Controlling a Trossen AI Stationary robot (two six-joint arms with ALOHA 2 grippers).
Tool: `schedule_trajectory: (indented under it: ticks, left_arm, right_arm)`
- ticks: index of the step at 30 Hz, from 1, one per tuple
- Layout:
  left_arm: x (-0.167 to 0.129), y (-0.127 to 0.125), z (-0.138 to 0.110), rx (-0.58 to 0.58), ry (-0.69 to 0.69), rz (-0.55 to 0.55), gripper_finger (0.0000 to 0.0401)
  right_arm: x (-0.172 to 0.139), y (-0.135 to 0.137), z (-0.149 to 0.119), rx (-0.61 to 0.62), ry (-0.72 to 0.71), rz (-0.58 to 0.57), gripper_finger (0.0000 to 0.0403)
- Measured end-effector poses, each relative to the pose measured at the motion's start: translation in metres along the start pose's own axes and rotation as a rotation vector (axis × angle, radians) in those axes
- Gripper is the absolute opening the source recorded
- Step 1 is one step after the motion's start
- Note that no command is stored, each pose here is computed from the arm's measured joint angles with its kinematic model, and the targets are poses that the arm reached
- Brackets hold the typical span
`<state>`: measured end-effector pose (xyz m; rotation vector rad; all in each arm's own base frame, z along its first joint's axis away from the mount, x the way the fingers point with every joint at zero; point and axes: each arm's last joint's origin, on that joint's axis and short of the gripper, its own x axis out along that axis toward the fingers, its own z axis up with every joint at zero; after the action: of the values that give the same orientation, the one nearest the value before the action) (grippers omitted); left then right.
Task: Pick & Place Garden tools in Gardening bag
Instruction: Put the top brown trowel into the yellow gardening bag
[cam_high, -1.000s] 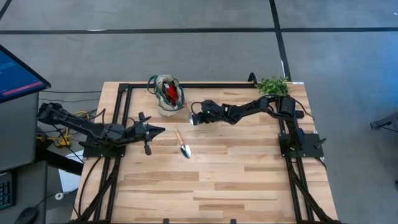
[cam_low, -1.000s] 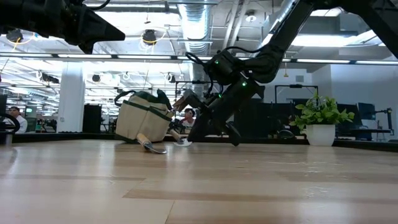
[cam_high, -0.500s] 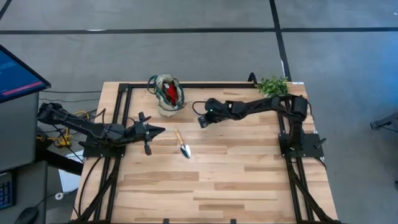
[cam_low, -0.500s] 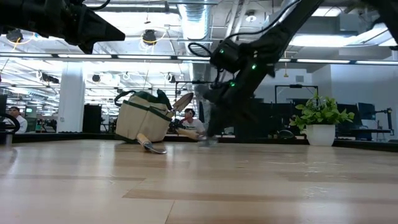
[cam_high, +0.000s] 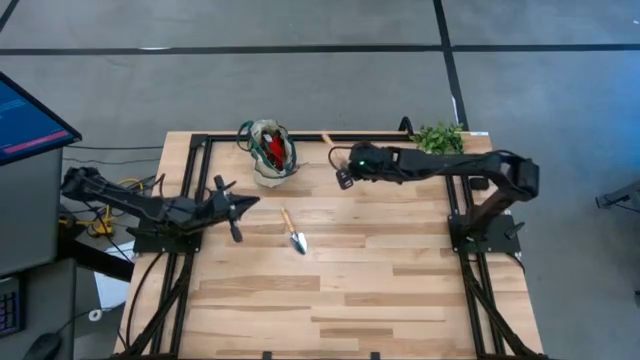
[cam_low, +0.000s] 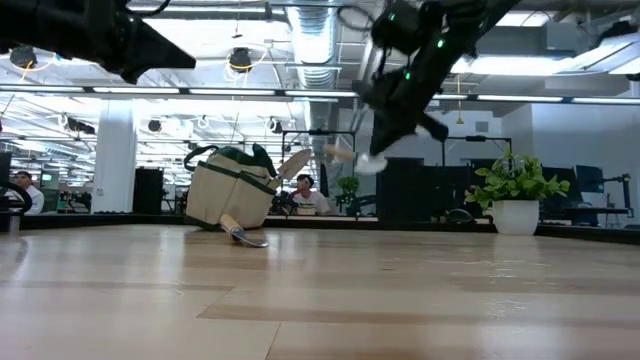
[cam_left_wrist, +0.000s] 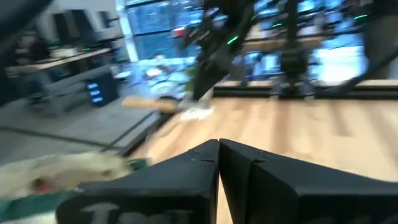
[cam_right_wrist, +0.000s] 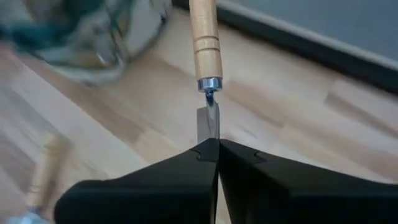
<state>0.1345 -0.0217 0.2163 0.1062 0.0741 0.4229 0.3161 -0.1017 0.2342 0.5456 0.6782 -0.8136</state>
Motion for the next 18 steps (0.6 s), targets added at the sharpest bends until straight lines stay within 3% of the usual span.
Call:
schedule_trajectory:
  ticks: [8, 12, 18]
  left_arm:
    - [-0.007, 0.011, -0.002, 0.05, 0.034, 0.199, 0.0001]
    - [-0.007, 0.012, -0.002, 0.072, 0.042, 0.244, 0.0001]
    - [-0.007, 0.013, -0.003, 0.075, 0.045, 0.257, 0.0001]
  right_arm:
    - [-0.029, 0.019, 0.026, 0.047, -0.259, 0.215, 0.0]
    - [-0.015, 0.033, 0.032, 0.057, -0.316, 0.366, 0.0]
    - [0.01, 0.059, 0.055, 0.004, -0.335, 0.404, 0.0]
